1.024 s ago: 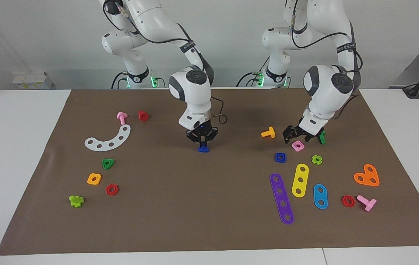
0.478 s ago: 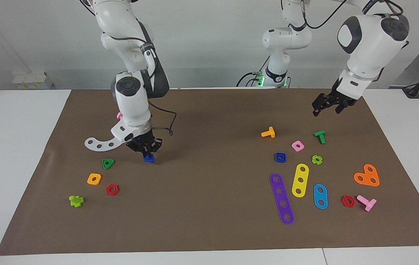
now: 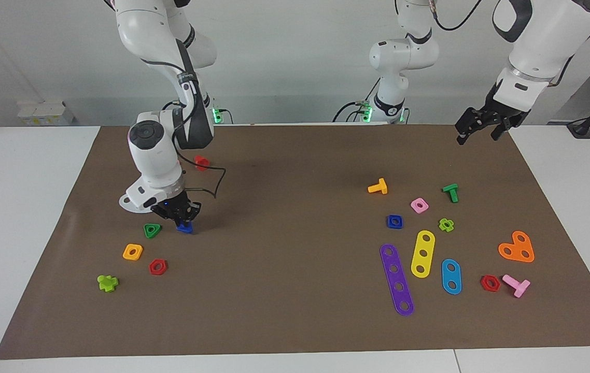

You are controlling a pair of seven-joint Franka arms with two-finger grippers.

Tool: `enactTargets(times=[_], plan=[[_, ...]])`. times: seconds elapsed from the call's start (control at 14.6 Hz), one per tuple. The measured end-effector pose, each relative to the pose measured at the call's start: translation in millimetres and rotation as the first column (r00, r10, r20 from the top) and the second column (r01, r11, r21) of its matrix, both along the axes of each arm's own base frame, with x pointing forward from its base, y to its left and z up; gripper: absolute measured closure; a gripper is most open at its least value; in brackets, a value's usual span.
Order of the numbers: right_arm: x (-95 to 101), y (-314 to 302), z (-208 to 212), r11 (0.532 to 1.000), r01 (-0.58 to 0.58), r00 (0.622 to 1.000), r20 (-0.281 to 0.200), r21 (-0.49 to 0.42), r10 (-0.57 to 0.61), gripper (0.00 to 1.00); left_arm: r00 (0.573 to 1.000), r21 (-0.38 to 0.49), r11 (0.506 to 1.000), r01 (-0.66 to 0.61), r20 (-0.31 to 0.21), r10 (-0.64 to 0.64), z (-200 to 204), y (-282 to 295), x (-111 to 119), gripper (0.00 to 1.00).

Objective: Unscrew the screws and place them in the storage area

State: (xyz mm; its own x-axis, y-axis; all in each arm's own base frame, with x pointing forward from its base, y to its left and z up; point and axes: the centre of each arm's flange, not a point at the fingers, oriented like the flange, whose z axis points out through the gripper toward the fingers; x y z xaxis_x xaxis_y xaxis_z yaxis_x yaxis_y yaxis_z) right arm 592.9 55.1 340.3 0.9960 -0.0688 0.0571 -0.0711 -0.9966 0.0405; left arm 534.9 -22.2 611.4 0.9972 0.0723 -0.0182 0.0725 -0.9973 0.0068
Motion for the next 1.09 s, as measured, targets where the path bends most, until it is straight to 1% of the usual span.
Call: enactTargets(times=[0.27, 0.34, 0.55, 0.61, 0.68, 0.82, 0.96, 1.09], plan=[[-2.7, -6.2, -13.7, 1.0, -0.006, 1.0, 0.017, 0.013, 0.006, 0.81, 1.0, 0.0, 1.0, 0.009, -0.013, -0.009, -6.4, -3.2, 1.9, 0.0], [-3.2, -5.5, -14.6, 1.0, -0.007, 1.0, 0.018, 0.014, 0.007, 0.76, 1.0, 0.0, 1.0, 0.01, -0.016, -0.01, -8.0, -3.3, 2.3, 0.0], [-0.9, -5.0, -10.5, 1.0, -0.007, 1.0, 0.03, 0.016, 0.007, 0.47, 1.0, 0.0, 1.0, 0.013, -0.013, -0.013, -8.8, -3.8, 3.4, 0.0], [0.7, -4.7, -6.3, 1.0, -0.008, 0.999, 0.037, 0.016, 0.007, 0.39, 1.0, 0.0, 1.0, 0.013, -0.006, -0.013, -8.2, -3.9, 4.2, 0.0], [2.5, -4.6, 0.6, 1.0, -0.007, 0.999, 0.041, 0.017, 0.006, 0.24, 1.0, -0.001, 1.0, 0.013, 0.004, -0.013, -7.3, -4.0, 5.3, 0.0], [6.1, -4.4, 25.2, 1.0, -0.003, 0.999, 0.034, 0.017, 0.002, 0.04, 1.0, -0.001, 1.0, 0.021, 0.013, -0.021, -6.6, -5.0, 6.2, 0.0], [8.2, -4.2, 59.3, 1.0, 0.0, 0.999, 0.045, 0.017, 0.0, 0.03, 0.999, -0.001, 0.999, 0.04, 0.015, -0.04, -6.5, -8.4, 6.3, 0.0], [4.5, -4.7, 95.7, 1.0, 0.003, 0.998, 0.07, 0.021, -0.004, 0.03, 0.998, -0.001, 0.999, 0.053, 0.015, -0.053, -6.6, -14.0, 6.0, 0.0]])
